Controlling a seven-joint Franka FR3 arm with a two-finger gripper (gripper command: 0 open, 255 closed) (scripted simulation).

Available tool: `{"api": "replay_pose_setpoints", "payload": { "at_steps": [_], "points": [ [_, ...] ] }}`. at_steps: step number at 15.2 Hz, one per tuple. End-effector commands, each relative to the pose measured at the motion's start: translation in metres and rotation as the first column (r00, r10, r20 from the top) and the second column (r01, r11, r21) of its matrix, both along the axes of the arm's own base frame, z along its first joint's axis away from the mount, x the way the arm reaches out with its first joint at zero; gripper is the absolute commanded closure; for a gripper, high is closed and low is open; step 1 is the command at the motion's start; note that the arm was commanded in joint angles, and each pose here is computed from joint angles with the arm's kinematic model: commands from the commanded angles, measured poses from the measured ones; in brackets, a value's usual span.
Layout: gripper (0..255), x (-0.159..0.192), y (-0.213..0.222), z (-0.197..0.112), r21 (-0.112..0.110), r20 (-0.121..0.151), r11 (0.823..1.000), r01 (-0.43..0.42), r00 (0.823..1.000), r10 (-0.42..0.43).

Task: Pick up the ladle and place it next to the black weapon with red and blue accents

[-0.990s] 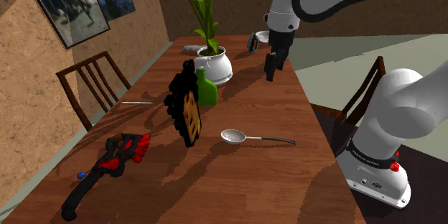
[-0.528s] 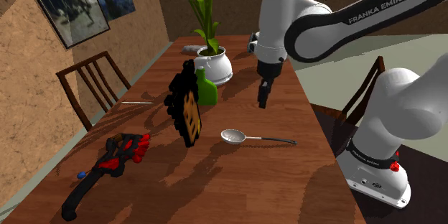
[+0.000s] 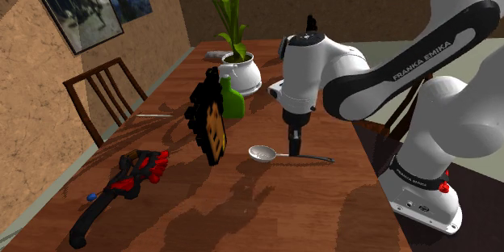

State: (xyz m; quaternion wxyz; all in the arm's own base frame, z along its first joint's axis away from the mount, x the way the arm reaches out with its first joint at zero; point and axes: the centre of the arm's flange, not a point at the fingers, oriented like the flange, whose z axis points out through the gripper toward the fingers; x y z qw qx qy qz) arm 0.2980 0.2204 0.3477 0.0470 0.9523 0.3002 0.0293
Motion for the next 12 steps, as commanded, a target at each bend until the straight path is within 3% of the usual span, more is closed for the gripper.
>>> {"api": "replay_pose_setpoints", "payload": {
  "at_steps": [1,8,12],
  "points": [
    [0,-0.005,0.011,-0.013,-0.007,0.002,0.999,-0.038,0.999,0.038],
    [0,-0.001,0.008,-0.053,-0.007,0.002,0.999,-0.038,0.999,0.038],
    [0,-0.001,0.008,-0.053,-0.007,0.002,0.999,-0.038,0.999,0.038]
  ]
}}
